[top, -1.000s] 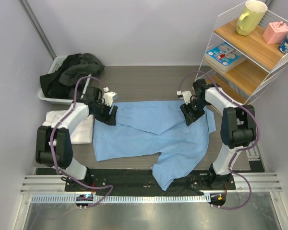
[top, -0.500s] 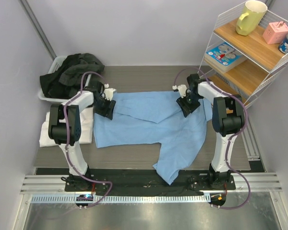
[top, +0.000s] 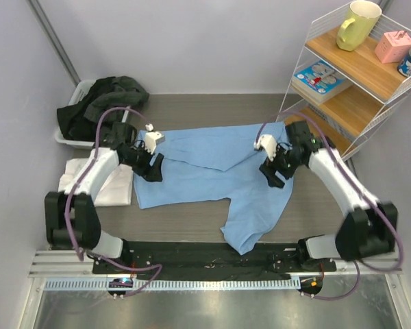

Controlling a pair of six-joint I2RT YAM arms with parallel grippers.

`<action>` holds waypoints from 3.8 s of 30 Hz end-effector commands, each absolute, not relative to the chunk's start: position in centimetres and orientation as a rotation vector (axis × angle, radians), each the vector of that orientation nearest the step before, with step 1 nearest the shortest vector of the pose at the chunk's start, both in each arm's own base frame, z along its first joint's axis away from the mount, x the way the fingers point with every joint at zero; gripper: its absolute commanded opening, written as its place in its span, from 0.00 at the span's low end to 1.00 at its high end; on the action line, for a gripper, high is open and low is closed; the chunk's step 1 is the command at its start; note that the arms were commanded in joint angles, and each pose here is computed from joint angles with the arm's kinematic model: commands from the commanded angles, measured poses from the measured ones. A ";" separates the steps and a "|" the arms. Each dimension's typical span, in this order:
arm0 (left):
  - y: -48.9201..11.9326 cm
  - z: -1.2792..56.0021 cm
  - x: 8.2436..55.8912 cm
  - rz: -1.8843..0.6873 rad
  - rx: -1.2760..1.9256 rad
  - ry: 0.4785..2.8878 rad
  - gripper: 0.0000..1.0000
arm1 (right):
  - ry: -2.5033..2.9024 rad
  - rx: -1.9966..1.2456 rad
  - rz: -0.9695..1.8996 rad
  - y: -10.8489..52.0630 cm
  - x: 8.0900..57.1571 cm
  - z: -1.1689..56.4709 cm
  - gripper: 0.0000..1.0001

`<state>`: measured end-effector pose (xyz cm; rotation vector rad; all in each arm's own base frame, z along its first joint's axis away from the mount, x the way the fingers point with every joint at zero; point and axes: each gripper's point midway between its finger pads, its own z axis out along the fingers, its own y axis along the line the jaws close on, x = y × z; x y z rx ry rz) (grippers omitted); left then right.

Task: Fold and stack the long sleeve shirts
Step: Fold the shirt

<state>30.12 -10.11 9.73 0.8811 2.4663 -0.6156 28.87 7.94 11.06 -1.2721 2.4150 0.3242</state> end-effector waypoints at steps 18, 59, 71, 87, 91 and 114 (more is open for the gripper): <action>-8.5 6.2 18.0 -0.499 1.424 2.239 0.67 | 1.988 -1.897 0.320 14.4 13.9 3.8 0.66; -7.5 4.9 19.7 -0.157 1.683 2.058 0.28 | 1.905 -1.608 0.124 12.7 15.8 12.2 0.01; -5.3 1.3 22.2 0.097 1.747 2.029 0.48 | 1.915 -1.607 0.103 13.0 16.5 11.7 0.01; -7.2 3.8 15.3 -0.251 1.966 1.903 0.00 | 1.905 -1.615 0.166 12.5 14.7 13.8 0.01; -7.3 5.9 14.1 -0.286 1.948 1.900 0.00 | 1.862 -1.613 0.165 12.4 14.5 16.0 0.01; -7.9 8.4 29.9 -0.274 1.601 2.168 0.00 | 1.751 -1.510 -0.025 12.6 37.5 22.4 0.01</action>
